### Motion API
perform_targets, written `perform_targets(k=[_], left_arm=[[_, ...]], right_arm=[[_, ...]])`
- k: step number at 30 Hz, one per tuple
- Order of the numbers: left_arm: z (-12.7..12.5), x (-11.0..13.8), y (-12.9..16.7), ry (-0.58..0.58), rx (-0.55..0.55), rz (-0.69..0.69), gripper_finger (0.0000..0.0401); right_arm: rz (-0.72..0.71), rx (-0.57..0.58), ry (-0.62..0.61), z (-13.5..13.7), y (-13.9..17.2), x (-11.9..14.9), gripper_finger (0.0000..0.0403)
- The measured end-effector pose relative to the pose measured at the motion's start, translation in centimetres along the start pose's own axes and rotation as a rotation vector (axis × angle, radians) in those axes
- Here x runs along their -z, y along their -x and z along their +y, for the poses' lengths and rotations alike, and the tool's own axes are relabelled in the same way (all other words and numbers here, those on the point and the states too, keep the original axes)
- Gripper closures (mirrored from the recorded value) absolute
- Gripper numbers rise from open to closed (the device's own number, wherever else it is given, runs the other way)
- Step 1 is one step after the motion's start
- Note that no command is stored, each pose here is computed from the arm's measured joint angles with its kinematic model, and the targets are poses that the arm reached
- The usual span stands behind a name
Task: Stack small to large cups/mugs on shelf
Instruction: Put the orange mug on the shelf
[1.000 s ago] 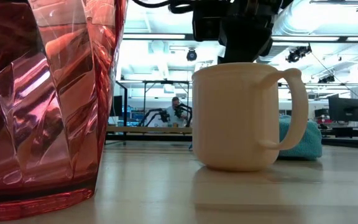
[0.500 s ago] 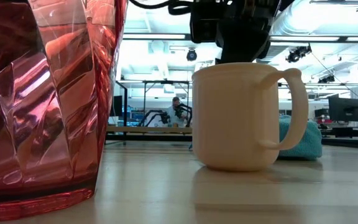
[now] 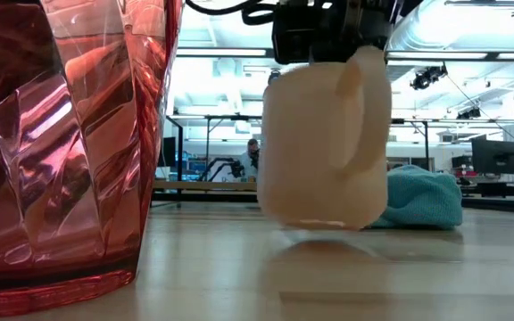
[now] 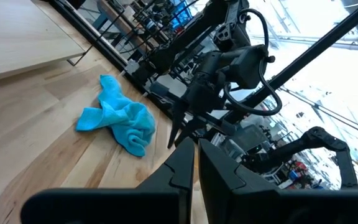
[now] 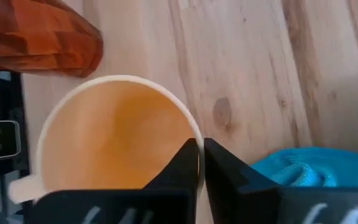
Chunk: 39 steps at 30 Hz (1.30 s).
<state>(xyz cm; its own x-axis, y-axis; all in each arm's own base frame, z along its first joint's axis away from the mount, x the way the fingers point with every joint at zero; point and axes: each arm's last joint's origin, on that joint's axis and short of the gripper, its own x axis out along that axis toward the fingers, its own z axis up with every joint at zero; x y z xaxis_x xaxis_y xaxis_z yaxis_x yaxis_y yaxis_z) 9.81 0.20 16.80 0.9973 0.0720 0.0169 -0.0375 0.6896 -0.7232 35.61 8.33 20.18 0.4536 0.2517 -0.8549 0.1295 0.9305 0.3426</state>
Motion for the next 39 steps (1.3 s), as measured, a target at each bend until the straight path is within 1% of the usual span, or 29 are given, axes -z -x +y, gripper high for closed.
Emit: perform_targets(k=[10, 15, 19, 22, 28, 34, 39], left_arm=[[0.0, 0.0, 0.0, -0.003, 0.0, 0.0, 0.0389], [0.0, 0.0, 0.0, -0.003, 0.0, 0.0, 0.0389], [0.0, 0.0, 0.0, -0.009, -0.001, 0.0, 0.0389], [0.0, 0.0, 0.0, -0.015, -0.001, 0.0, 0.0389], [0.0, 0.0, 0.0, -0.015, 0.0, 0.0, 0.0389], [0.0, 0.0, 0.0, -0.015, 0.0, 0.0, 0.0389], [0.0, 0.0, 0.0, -0.015, 0.0, 0.0, 0.0389]], right_arm=[[0.009, -0.006, -0.068, -0.7, 0.1, -0.3, 0.0401], [0.05, 0.014, -0.075, -0.8, 0.8, -0.5, 0.0402], [0.084, 0.044, -0.039, -0.7, 2.0, -1.3, 0.0402], [0.072, 0.068, -0.025, -0.8, 3.2, -2.3, 0.0402], [0.103, 0.142, 0.013, -1.5, 6.3, -4.0, 0.0402], [0.143, 0.256, 0.05, -3.3, 9.7, -5.3, 0.0403], [0.129, 0.297, 0.059, -5.7, 11.0, -6.3, 0.0403]])
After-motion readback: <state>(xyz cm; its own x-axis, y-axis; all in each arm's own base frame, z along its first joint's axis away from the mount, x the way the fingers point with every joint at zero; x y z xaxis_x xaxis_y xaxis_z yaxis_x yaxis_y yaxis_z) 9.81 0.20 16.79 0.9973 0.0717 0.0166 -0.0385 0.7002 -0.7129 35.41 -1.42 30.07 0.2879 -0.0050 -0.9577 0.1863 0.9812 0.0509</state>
